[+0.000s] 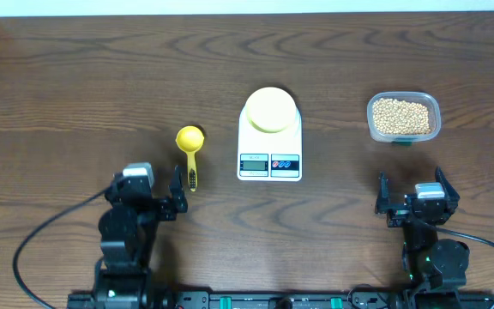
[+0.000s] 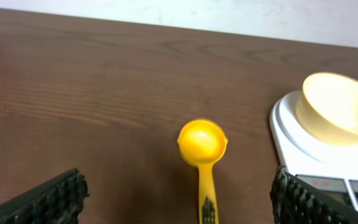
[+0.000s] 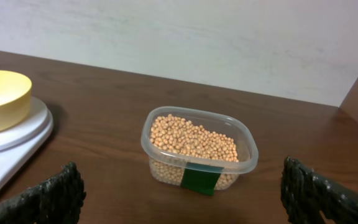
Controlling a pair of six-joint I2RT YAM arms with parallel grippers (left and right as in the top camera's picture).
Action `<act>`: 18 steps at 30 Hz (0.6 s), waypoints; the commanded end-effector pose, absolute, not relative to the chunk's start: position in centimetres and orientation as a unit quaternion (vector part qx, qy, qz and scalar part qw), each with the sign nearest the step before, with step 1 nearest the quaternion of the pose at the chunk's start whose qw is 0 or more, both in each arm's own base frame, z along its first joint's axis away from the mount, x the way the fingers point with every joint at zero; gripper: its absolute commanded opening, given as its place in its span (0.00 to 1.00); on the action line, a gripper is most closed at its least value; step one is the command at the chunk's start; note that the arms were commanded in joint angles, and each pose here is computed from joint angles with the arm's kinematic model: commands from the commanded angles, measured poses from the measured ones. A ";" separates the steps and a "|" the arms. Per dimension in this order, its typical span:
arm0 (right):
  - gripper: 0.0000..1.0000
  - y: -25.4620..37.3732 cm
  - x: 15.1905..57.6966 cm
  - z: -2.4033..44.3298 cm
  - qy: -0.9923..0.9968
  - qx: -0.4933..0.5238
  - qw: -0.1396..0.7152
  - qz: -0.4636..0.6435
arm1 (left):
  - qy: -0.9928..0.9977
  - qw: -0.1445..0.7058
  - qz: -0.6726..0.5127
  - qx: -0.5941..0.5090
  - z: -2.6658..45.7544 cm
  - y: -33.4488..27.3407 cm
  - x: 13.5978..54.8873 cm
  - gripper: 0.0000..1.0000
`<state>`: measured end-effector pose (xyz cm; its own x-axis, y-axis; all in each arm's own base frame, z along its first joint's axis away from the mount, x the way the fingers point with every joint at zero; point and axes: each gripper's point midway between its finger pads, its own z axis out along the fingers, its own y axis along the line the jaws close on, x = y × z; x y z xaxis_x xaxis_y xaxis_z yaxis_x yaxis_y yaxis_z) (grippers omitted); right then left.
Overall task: Scoop item into bowl and weigh 50g on scale
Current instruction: 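Move the left gripper over the yellow scoop handle and lower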
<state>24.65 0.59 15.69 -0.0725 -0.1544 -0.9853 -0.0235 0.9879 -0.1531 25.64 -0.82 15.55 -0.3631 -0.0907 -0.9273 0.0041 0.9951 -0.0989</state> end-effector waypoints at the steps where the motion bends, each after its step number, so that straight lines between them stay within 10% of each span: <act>1: 0.99 0.5 24.6 15.6 0.731 -0.066 0.677 -0.054 | 0.832 0.552 -0.055 -0.025 17.8 -1.2 26.8 0.96; 18: 0.99 0.5 24.6 15.6 0.731 -0.066 0.677 -0.054 | 0.911 0.407 -0.051 -0.031 21.6 -1.3 31.2 0.96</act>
<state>24.65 0.61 15.68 -0.0726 -0.1548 -0.9853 -0.0251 0.9878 -0.1534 30.00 -1.33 19.96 -0.6560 -0.0867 -0.7498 -0.0096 0.9943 -0.1065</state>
